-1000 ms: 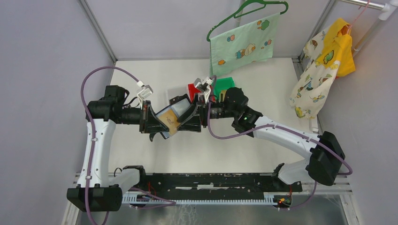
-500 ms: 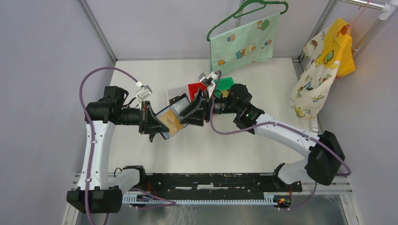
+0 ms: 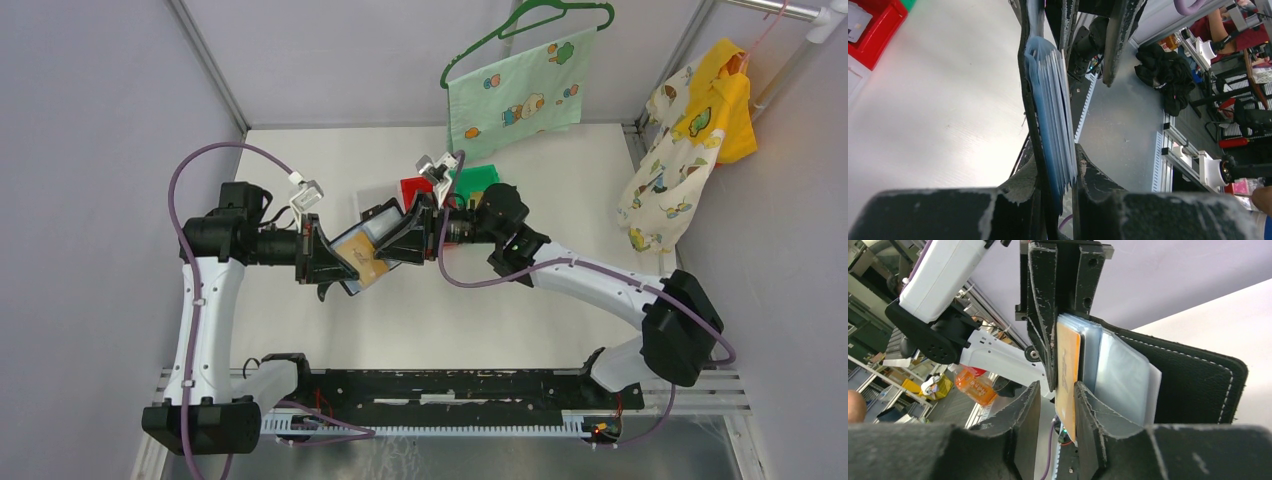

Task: Take the credit cards out of the card holder
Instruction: Remove the credit card from the card holder.

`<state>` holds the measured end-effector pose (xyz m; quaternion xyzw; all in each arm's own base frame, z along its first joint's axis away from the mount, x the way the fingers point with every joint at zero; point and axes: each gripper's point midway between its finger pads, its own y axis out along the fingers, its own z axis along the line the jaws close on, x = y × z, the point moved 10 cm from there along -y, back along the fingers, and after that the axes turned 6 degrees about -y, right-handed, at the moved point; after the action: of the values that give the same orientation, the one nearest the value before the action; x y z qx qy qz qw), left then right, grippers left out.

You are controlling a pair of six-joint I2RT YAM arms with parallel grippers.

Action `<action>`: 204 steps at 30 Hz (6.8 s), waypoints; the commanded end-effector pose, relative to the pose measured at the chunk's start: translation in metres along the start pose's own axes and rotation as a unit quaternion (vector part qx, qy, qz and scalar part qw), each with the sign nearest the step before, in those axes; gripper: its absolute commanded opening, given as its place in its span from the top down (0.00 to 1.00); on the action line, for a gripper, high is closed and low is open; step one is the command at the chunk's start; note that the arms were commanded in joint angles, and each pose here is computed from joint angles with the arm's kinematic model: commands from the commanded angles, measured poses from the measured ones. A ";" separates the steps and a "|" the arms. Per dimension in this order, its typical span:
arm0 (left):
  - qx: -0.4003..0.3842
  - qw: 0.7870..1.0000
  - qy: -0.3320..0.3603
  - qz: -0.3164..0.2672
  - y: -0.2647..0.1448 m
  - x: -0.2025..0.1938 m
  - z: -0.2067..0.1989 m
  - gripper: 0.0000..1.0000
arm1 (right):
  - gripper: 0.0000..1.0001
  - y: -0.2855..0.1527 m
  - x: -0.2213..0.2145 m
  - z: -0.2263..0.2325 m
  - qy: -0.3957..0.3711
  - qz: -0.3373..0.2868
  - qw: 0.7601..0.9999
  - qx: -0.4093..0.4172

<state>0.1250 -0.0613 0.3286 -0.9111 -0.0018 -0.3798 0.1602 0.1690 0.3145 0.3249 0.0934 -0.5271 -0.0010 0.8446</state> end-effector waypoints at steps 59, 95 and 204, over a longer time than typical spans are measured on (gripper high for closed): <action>-0.045 0.998 -0.020 -0.040 -0.001 0.027 -0.013 0.96 | 0.78 0.016 -0.051 -0.019 0.085 -0.039 0.996 -0.007; -0.087 0.994 0.016 -0.059 -0.004 0.029 -0.029 0.98 | 0.45 0.004 -0.042 -0.019 0.041 0.001 0.994 -0.102; 0.029 0.997 0.035 -0.056 0.002 0.028 -0.017 0.97 | 1.00 -0.010 -0.010 0.015 0.074 -0.107 0.990 0.052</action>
<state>0.1214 -0.0707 0.3540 -0.8983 -0.0432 -0.4081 0.1568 0.1592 0.3066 0.3029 0.1472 -0.4313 -0.0597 0.8881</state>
